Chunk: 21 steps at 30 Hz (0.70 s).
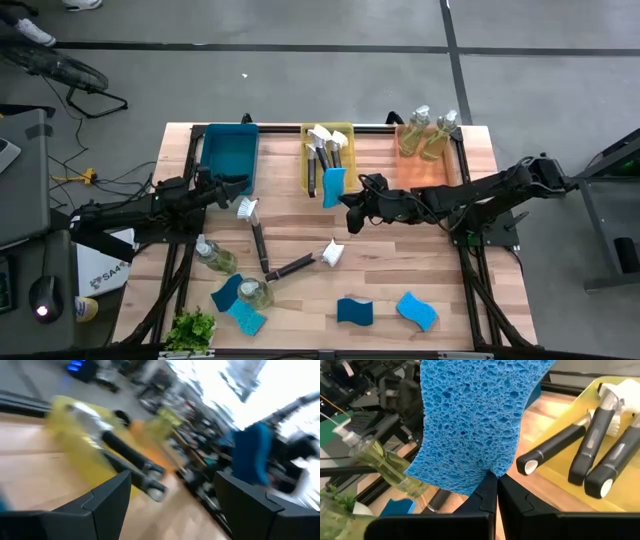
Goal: Pick & Place Kitchen Sink Supplies
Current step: Put the blue dishwashing sponge into the blue bin
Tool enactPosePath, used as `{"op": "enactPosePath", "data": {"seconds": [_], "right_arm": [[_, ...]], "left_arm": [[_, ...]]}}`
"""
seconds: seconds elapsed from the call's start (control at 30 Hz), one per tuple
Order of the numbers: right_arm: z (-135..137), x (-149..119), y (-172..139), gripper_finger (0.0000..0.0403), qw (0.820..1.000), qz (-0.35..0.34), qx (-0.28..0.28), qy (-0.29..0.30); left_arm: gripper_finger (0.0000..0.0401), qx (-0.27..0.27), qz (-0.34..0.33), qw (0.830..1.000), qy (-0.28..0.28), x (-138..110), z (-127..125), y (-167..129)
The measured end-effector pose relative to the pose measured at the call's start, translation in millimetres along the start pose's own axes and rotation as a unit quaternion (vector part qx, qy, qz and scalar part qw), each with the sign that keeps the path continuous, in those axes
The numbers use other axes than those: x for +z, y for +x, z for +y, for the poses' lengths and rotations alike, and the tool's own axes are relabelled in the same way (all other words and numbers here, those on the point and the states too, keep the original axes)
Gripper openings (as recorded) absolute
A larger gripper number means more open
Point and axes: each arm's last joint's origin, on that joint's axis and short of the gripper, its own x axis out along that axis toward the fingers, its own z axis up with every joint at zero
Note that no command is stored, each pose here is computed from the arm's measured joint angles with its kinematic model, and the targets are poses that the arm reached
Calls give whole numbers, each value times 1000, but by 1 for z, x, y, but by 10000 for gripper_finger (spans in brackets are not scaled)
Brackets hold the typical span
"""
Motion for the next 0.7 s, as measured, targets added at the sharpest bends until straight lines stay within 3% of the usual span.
{"op": "enactPosePath", "data": {"seconds": [0.1,0.23,0.43,0.7], "right_arm": [[0,4,1,0,1000,-18,-2,-7],[-4,12,4,0,998,-53,-19,-20],[-11,25,9,0,994,-92,-44,-36],[-16,37,11,0,986,-130,-80,-72]], "left_arm": [[280,-60,3,998,22,4,-8,1],[280,-89,-22,995,48,8,-14,3],[280,-83,-19,994,69,18,-27,12],[280,-66,-1,980,189,49,-70,46]]}}
